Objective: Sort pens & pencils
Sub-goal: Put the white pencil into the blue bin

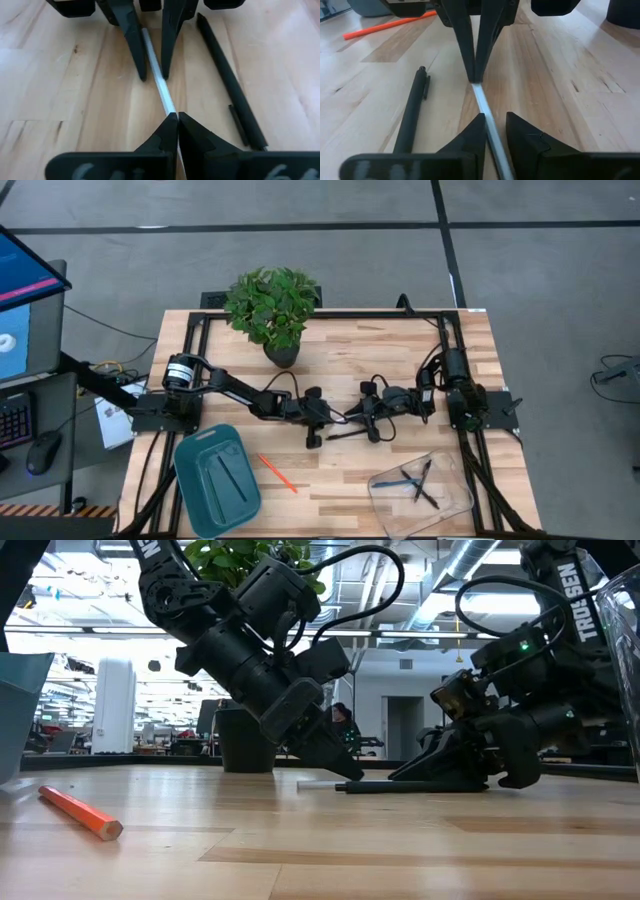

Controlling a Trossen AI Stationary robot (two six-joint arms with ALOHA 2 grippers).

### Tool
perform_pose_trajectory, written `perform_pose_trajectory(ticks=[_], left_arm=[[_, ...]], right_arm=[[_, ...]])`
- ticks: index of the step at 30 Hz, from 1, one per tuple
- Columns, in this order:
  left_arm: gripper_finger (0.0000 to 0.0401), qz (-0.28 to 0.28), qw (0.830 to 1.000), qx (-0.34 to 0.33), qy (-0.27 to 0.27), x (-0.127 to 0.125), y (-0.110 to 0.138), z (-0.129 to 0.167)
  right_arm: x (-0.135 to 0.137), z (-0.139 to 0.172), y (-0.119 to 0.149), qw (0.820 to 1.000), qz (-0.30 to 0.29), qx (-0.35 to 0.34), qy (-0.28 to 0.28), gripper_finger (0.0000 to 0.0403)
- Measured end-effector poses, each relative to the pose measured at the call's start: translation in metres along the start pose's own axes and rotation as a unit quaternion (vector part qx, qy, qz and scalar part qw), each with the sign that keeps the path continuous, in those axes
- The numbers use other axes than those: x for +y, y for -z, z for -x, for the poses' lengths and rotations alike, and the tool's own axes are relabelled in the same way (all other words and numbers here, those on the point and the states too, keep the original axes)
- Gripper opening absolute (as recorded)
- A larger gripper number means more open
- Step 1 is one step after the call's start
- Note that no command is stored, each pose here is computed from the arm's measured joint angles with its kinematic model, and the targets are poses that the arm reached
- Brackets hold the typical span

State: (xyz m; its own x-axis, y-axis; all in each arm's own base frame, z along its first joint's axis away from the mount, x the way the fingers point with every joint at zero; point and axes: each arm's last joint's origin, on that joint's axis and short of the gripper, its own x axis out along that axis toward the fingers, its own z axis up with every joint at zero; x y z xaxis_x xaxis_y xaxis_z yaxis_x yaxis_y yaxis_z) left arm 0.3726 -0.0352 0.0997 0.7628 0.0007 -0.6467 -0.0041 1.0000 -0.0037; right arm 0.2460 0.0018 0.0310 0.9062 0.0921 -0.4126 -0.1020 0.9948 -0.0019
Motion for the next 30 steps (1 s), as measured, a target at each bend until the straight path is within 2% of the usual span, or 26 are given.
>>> perform_pose_trajectory(ticks=[11,24,30], left_arm=[[0.0000,0.000,0.999,0.003,-0.037,0.0020,0.0007,0.0002],[0.0001,0.002,0.999,-0.002,-0.038,0.0019,-0.0001,0.0000],[0.0026,0.016,0.999,-0.009,-0.037,0.0018,-0.0007,-0.0004]], right_arm=[[0.0001,0.0001,-0.0001,1.000,-0.002,-0.001,-0.002,0.0043],[0.0006,0.0001,-0.0002,1.000,-0.001,-0.001,-0.005,0.0041],[0.0006,0.0002,-0.0001,1.000,-0.001,-0.001,-0.005,0.0040]])
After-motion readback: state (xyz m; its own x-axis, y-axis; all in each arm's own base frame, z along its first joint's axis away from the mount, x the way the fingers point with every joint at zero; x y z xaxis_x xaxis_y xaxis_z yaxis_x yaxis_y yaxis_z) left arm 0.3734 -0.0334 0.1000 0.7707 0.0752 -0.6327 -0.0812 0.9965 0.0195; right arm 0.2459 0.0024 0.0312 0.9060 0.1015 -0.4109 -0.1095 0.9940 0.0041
